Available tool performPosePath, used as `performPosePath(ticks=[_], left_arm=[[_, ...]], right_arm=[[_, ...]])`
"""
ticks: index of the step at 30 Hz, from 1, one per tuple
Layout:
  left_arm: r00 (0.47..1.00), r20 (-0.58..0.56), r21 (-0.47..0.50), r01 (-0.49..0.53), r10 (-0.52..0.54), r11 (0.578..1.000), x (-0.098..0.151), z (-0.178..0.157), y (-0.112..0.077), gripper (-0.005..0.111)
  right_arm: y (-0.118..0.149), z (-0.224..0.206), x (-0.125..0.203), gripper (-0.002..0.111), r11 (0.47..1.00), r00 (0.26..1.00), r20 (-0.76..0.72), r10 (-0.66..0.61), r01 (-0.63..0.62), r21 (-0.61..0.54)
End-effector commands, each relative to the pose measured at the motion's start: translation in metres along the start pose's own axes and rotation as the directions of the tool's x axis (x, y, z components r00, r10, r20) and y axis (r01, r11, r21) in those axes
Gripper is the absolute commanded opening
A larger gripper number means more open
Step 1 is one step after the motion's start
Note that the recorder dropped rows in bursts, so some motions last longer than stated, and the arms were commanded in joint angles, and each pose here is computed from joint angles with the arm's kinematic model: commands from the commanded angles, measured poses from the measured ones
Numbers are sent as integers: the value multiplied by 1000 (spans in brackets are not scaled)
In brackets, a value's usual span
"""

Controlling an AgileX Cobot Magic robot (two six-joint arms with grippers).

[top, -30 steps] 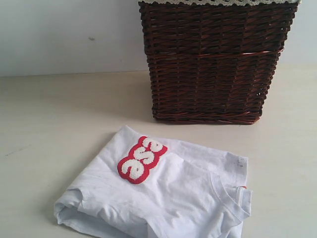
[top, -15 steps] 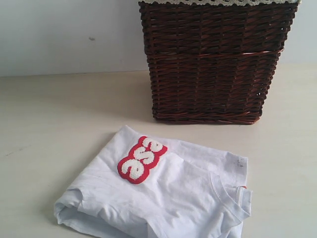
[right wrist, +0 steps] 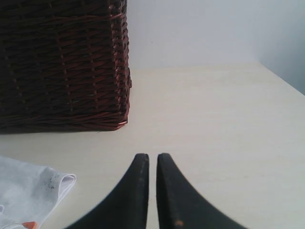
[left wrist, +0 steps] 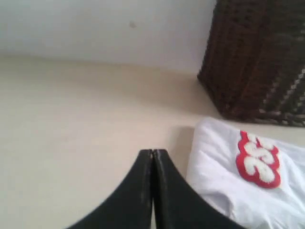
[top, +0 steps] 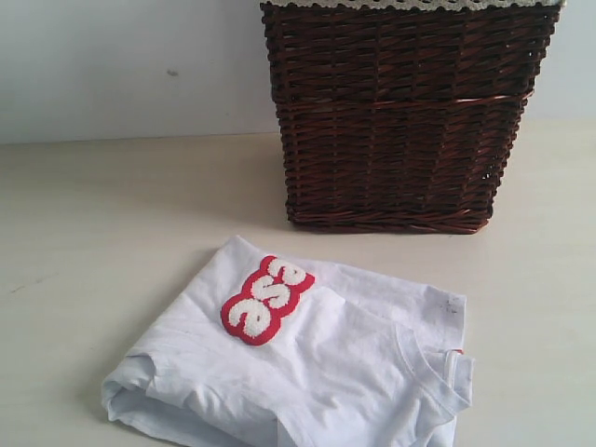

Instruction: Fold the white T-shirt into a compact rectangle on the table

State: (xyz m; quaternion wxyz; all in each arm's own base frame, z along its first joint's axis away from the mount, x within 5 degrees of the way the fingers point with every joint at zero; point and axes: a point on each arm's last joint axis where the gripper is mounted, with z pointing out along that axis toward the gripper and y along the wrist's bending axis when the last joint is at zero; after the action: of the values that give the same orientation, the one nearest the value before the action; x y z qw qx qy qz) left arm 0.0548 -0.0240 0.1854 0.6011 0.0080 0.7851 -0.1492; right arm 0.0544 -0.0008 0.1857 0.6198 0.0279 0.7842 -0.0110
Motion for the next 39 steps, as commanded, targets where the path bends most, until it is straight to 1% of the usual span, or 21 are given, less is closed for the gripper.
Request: performPosePath(ticks=[1,3,4,12,39], left_arm=[[998,-30,-70,54,-56,996,3,-1,6,0],[998,-39,-119,-53,48,992,3,-1,11,0],[999,-31,-129,-46,42,991,3,-1,12,0],[999,-35,-120,-34,30,992,3,-1,11,0],[999,-36,-121,-36,32,992,3,-1,11,0]], right_arm=[[0,0,0,7,1000,1000,14,0,0,-2],[0,0,0,7,1000,1000,14,0,0,-2],[0,0,0,7,1000,1000,14,0,0,-2],[0,0,0,7,1000,1000,14,0,0,-2],[0,0,0,7,1000,1000,14,0,0,-2]])
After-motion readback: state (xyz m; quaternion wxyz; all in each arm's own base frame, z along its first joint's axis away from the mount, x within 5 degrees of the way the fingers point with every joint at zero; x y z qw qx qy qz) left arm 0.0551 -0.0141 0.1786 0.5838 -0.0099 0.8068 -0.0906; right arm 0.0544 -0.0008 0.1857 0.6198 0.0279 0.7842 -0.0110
